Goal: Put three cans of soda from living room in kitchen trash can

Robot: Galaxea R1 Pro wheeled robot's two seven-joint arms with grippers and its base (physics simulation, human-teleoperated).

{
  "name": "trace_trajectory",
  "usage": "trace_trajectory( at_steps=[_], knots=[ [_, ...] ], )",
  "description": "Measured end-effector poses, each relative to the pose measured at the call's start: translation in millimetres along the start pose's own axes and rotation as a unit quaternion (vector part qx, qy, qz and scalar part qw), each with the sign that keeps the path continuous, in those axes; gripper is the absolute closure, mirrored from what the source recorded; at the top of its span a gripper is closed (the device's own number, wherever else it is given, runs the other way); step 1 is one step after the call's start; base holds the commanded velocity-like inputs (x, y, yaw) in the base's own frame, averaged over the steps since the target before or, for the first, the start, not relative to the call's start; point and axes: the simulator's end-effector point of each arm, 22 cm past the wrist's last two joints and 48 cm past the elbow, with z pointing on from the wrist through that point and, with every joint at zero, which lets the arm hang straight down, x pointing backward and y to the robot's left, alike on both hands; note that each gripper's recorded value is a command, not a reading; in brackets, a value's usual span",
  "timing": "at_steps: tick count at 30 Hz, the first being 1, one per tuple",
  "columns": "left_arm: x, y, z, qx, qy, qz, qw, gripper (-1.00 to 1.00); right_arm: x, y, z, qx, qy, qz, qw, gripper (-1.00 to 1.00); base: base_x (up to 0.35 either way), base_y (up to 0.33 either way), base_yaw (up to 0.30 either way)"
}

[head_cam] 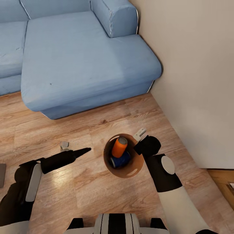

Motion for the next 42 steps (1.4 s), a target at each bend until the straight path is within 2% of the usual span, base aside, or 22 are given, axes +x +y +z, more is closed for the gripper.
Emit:
trace_trajectory(
  at_steps=[4,6,13,18,23,28,42],
  knots=[
    [-10,14,-19.1,-0.024,-0.003,0.011,0.9996,-1.00,0,-1,-0.1,0.001,0.000,0.001,1.0000,1.00,0.000,0.000,0.000],
    [-17,28,-33.1,-0.053,-0.003,0.030,0.9982,-1.00,1,-2,-0.1,0.001,0.000,0.003,1.0000,1.00,0.000,0.000,0.000],
    [-29,58,-44.9,-0.123,-0.019,0.063,0.9902,-1.00,2,-3,0.2,0.001,0.001,0.005,1.0000,1.00,0.000,0.000,0.000],
    [-34,77,-50.7,-0.168,-0.028,0.070,0.9828,-1.00,3,-5,0.6,0.003,0.002,0.004,1.0000,1.00,0.000,0.000,0.000],
    [-35,85,-52.7,-0.187,-0.031,0.070,0.9794,-1.00,2,-4,0.3,0.002,0.001,0.005,1.0000,1.00,0.000,0.000,0.000],
    [-41,82,-57.1,-0.200,-0.032,0.069,0.9768,-1.00,-1,-7,-9.7,0.003,0.001,0.005,1.0000,1.00,0.000,0.000,0.000],
    [-59,51,-65.1,-0.202,-0.036,0.076,0.9758,-1.00,-13,-24,-46.1,0.010,-0.008,0.009,0.9999,1.00,0.000,0.000,0.000]
  ],
)
